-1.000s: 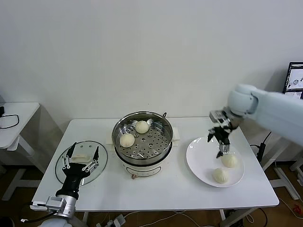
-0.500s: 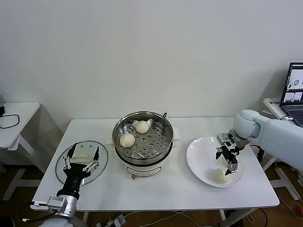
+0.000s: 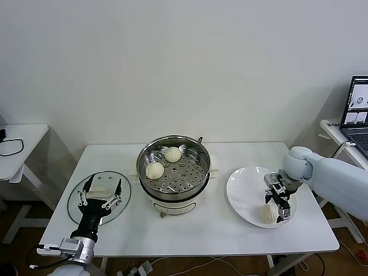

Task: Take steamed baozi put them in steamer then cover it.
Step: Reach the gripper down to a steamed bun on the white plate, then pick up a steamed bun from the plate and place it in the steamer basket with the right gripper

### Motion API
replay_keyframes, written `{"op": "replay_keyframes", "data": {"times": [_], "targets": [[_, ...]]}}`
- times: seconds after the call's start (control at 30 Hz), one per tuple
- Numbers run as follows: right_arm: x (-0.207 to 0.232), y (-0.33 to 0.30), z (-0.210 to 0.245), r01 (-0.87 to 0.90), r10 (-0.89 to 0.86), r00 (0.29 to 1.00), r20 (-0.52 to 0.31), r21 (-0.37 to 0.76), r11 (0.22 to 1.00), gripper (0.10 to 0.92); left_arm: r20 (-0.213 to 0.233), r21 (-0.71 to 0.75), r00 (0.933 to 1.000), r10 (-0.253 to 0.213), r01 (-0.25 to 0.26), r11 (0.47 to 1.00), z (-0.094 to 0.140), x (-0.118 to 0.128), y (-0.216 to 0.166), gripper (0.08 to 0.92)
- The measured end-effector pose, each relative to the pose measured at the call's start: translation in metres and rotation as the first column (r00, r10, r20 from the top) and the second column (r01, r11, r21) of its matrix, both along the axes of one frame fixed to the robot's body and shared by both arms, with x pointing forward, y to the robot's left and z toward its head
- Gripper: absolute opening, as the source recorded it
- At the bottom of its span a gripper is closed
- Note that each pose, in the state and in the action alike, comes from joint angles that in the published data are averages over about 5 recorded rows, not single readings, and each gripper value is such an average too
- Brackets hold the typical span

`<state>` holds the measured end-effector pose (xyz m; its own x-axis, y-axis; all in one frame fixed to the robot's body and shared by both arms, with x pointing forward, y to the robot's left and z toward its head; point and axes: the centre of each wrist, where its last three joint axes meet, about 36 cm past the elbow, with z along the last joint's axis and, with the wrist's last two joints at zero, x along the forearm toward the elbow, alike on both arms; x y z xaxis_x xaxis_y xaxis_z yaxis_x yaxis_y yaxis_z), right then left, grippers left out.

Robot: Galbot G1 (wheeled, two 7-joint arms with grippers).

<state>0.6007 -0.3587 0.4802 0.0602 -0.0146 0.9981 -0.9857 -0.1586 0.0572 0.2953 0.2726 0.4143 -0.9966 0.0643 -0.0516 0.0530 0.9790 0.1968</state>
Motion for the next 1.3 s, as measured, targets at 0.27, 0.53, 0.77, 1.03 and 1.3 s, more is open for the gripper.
{"op": "replay_keyframes", "data": {"times": [0.27,0.53,0.77,1.03,1.3], "targets": [[0.001,0.000,-0.010,0.010,-0.010,1.000,0.007,0.000,1.000,0.817,0.001,-0.001,1.0000,-0.003,0.003,1.000,0.000,0.000,-0.001,0.823],[0.001,-0.003,-0.012,0.018,-0.018,1.000,0.015,0.000,1.000,0.694,0.004,-0.004,1.0000,-0.007,0.007,1.000,0.000,0.002,-0.003,0.823],[0.001,-0.005,-0.008,0.023,-0.023,0.999,0.022,0.011,1.000,0.662,0.005,-0.006,0.9999,-0.010,0.010,1.000,0.000,0.002,-0.005,0.823],[0.011,-0.010,0.030,0.040,-0.042,0.998,0.053,0.040,0.998,0.662,0.007,-0.002,0.9999,-0.011,0.011,1.000,0.003,0.001,-0.005,0.823],[0.037,0.001,0.117,-0.034,0.023,0.988,0.155,0.072,0.997,0.652,0.011,0.002,0.9999,-0.013,0.013,1.000,0.006,-0.001,-0.005,0.823]]}}
